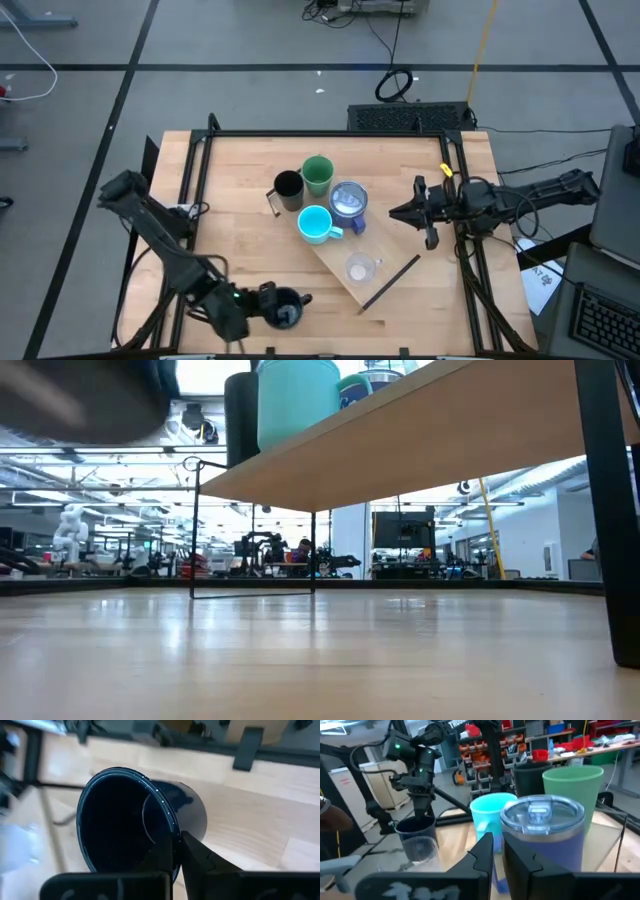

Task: Stack small to large cups/mugs on shelf
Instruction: Put the dark blue mug on the shelf

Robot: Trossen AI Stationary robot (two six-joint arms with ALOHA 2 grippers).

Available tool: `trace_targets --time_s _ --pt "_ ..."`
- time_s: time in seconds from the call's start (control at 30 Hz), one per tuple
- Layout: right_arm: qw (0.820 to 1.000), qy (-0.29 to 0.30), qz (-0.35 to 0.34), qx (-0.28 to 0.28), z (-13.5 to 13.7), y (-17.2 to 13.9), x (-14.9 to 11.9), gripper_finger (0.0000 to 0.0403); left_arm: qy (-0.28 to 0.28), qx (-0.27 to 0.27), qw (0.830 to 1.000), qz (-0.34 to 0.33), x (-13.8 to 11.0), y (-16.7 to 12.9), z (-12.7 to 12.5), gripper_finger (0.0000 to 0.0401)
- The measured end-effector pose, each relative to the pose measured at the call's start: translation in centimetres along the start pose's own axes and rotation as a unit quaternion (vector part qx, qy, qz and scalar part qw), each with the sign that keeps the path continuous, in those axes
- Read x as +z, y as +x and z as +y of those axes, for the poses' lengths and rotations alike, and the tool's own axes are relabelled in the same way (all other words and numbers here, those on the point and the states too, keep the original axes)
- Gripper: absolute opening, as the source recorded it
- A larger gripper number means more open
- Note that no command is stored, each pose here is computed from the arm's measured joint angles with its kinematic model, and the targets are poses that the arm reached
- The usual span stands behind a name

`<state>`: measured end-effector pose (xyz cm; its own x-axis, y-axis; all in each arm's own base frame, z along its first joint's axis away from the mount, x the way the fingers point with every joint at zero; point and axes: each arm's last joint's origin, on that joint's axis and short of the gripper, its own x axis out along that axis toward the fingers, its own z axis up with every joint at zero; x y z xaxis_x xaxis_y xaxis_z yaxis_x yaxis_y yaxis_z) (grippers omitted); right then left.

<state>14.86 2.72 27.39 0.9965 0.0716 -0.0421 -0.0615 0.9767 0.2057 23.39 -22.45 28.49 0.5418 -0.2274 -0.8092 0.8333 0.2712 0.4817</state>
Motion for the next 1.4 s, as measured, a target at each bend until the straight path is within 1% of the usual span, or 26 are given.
trace_targets --time_s 0.13,0.23,0.4,0.53,0.63,0.73,0.93,1.07,1.17,1.27,1.4 --pt "1.0 -0.005 -0.012 -0.012 0.9 0.0 1.0 0.0027 0.035 0.022 0.999 -0.034 0.0 -2.8 0.1 0.0013" --pt "0.999 -0.016 -0.025 -0.019 1.8 0.2 2.2 0.0027 0.048 0.035 0.997 -0.045 -0.1 -4.1 0.1 0.0013" --pt "0.999 -0.022 -0.035 -0.004 3.6 1.2 4.0 0.0027 0.081 0.043 0.994 -0.058 0.0 -5.2 -0.1 0.0013" --pt "0.999 -0.02 -0.027 0.015 5.0 2.5 4.6 0.0033 0.115 0.064 0.99 -0.042 0.1 -5.2 -0.2 0.0013" --pt "1.0 0.001 -0.015 0.023 6.0 3.7 5.0 0.0054 0.133 0.079 0.987 -0.042 0.2 -5.2 0.0 0.0013" --pt "0.999 0.011 -0.002 0.032 7.1 5.1 5.2 0.0086 0.156 0.086 0.983 -0.038 0.2 -5.3 0.0 0.0013" --pt "0.999 0.01 0.014 0.048 9.5 7.5 6.1 0.0156 0.191 0.103 0.976 -0.035 0.3 -5.5 0.2 0.0013" --pt "0.998 0.003 0.033 0.062 11.2 9.0 5.8 0.019 0.209 0.12 0.97 -0.036 0.6 -5.5 0.4 0.0013" --pt "0.996 -0.002 0.046 0.07 12.3 10.1 5.3 0.0203 0.23 0.13 0.964 -0.036 0.8 -5.7 0.3 0.0013" --pt "0.996 -0.006 0.053 0.077 13.3 11.1 4.7 0.0205 0.257 0.139 0.956 -0.037 1.0 -5.8 0.2 0.0013" --pt "0.995 -0.011 0.065 0.075 14.1 12.5 4.0 0.0205 0.268 0.167 0.948 -0.035 1.2 -5.9 0.9 0.0013"
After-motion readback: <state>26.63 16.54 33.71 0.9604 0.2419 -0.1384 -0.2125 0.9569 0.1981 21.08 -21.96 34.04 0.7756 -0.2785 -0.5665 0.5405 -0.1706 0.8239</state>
